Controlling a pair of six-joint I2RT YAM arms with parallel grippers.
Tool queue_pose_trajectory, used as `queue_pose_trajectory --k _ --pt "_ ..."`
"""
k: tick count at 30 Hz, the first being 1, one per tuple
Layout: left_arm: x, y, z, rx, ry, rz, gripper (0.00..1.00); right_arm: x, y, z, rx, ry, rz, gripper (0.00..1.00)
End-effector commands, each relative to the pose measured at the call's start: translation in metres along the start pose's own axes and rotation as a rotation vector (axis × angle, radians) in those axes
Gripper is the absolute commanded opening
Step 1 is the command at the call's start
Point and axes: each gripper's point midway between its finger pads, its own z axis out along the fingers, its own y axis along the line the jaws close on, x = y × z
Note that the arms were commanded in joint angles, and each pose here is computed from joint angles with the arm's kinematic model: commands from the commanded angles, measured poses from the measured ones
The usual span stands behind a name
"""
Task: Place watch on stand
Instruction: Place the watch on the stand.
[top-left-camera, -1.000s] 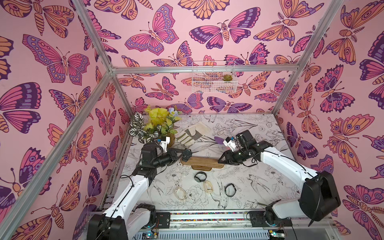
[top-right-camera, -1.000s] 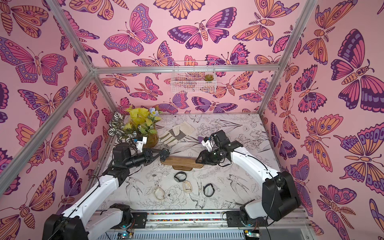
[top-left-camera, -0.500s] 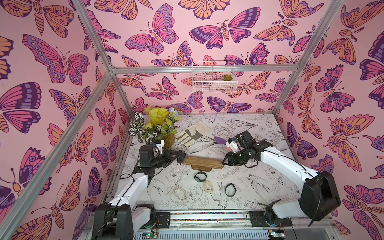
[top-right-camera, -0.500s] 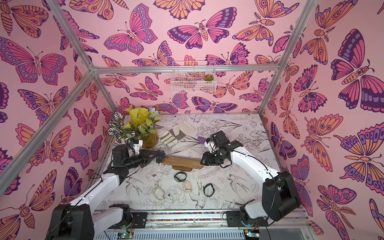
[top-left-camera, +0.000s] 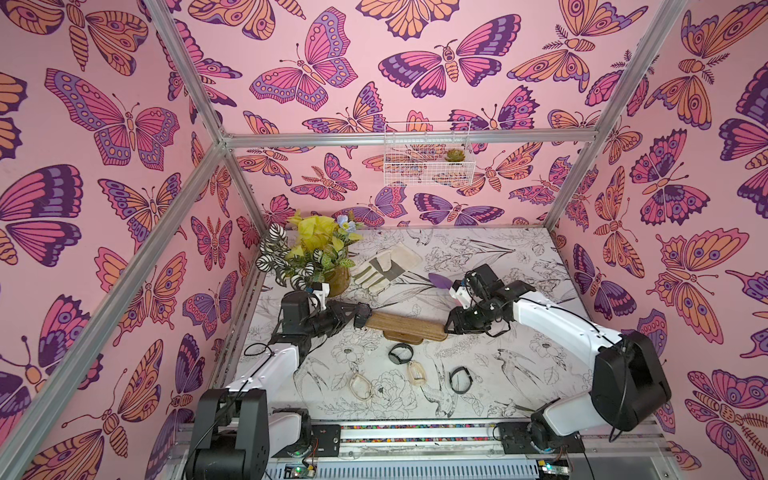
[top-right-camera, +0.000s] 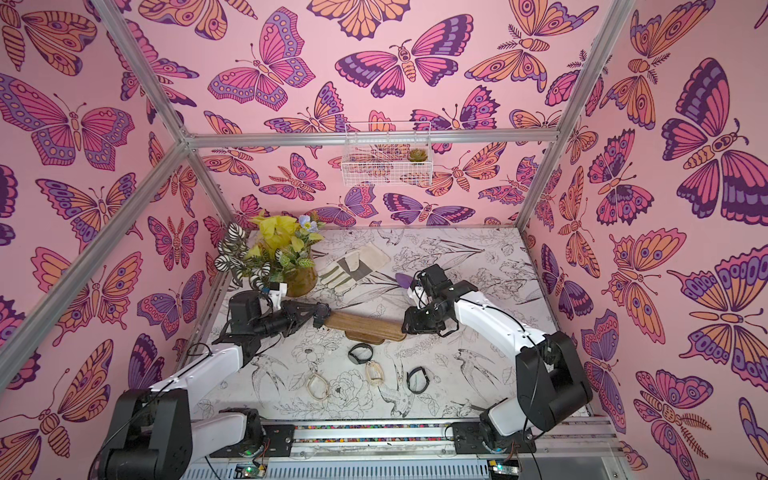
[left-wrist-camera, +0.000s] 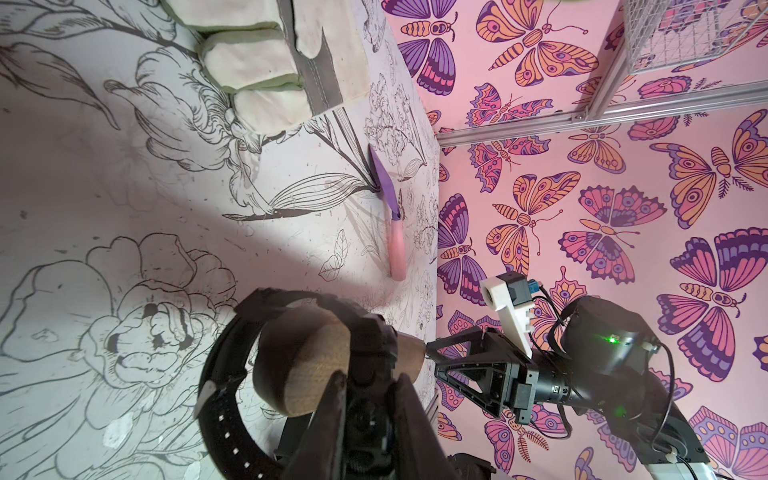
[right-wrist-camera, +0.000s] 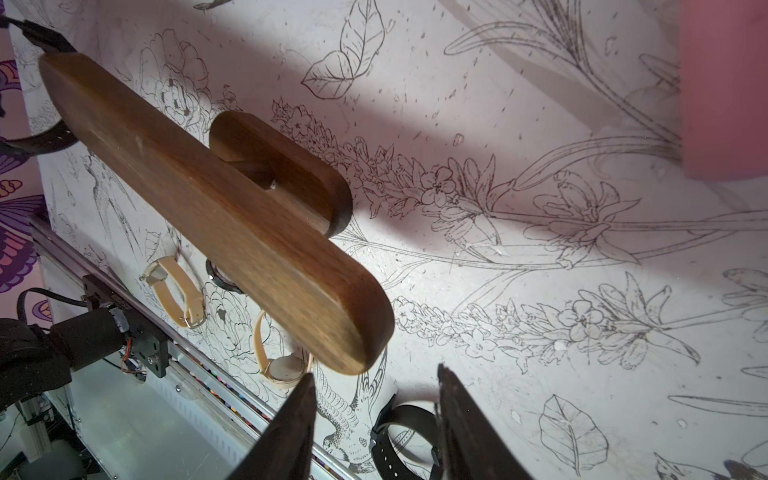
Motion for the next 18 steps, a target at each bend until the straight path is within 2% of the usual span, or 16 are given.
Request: queue_pose_trajectory --k 1,12,18 --pt "-0.003 -0.002 0.002 0.043 -0.007 0.004 0.10 0.007 -0.003 0.005 0.025 0.022 0.005 0.49" --pt "0.008 0.013 0.013 0.053 0.023 -0.029 0.10 0.012 0.002 0.012 0.027 0.047 0.021 0.49" --pt "0.020 0.019 0.014 0.055 0.058 -0.040 0.10 0.000 -0.004 0.019 0.067 0.025 0.019 0.44"
